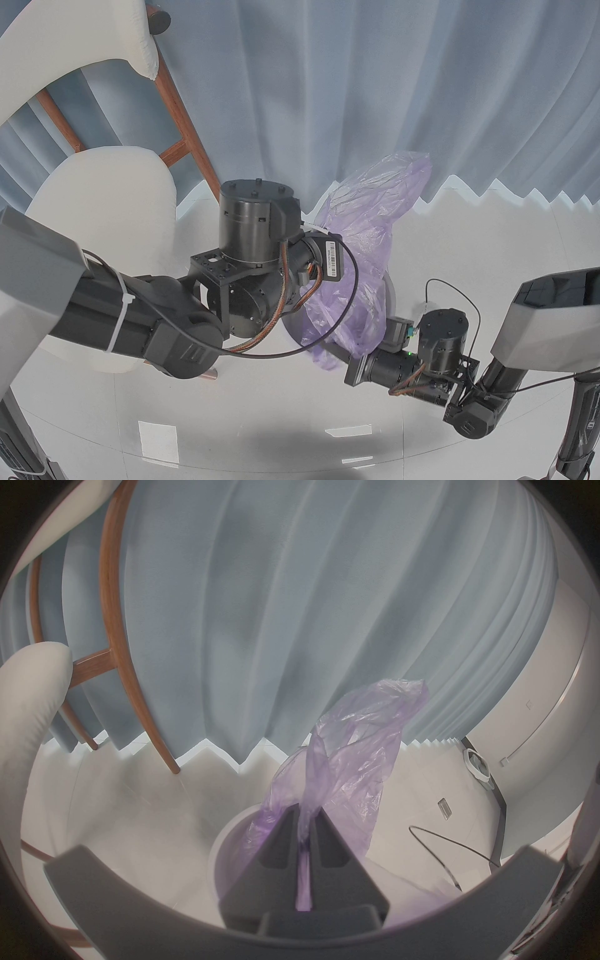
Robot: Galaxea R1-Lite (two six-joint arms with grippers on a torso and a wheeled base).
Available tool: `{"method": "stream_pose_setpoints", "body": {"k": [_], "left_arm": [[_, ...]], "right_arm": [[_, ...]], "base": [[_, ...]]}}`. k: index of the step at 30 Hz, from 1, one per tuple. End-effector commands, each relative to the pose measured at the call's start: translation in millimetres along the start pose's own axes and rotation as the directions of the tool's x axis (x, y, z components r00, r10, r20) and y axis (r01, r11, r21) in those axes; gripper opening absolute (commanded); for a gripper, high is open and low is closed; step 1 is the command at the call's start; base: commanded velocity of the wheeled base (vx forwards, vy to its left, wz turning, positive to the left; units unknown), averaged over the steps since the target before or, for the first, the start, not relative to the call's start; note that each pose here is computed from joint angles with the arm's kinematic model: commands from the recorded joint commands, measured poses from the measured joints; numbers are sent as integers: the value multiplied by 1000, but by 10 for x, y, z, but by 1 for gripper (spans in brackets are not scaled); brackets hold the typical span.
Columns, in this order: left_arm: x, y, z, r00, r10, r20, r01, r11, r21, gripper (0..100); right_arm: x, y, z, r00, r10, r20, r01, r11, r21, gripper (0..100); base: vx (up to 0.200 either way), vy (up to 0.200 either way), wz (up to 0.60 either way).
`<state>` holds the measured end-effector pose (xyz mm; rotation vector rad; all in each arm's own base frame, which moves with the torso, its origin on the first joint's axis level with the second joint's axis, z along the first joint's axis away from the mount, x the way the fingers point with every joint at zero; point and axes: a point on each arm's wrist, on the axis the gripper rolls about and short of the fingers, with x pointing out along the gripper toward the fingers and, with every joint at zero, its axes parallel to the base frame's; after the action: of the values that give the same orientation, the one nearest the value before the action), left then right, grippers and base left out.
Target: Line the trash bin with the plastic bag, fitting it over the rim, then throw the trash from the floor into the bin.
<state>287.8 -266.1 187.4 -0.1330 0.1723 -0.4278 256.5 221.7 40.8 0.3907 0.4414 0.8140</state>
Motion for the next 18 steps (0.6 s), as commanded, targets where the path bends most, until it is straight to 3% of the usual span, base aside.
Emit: {"method": "stream_pose_setpoints", "body": {"k": [1, 6, 18], "left_arm": [[-72, 35, -15, 1000, 5, -11, -5, 1000, 4, 0], [-92, 43, -75, 1000, 5, -27, -5, 1000, 10, 0], [-113, 44, -193, 998, 4, -63, -3, 1000, 25, 0]], "right_arm": [[212, -236, 276, 990, -41, 135, 42, 999, -5, 0], [494, -292, 377, 975, -52, 215, 72, 994, -84, 0], [781, -521, 41, 987, -98, 125, 127, 959, -252, 0]], "base": [[0, 0, 0], [0, 0, 0], [0, 0, 0]]}}
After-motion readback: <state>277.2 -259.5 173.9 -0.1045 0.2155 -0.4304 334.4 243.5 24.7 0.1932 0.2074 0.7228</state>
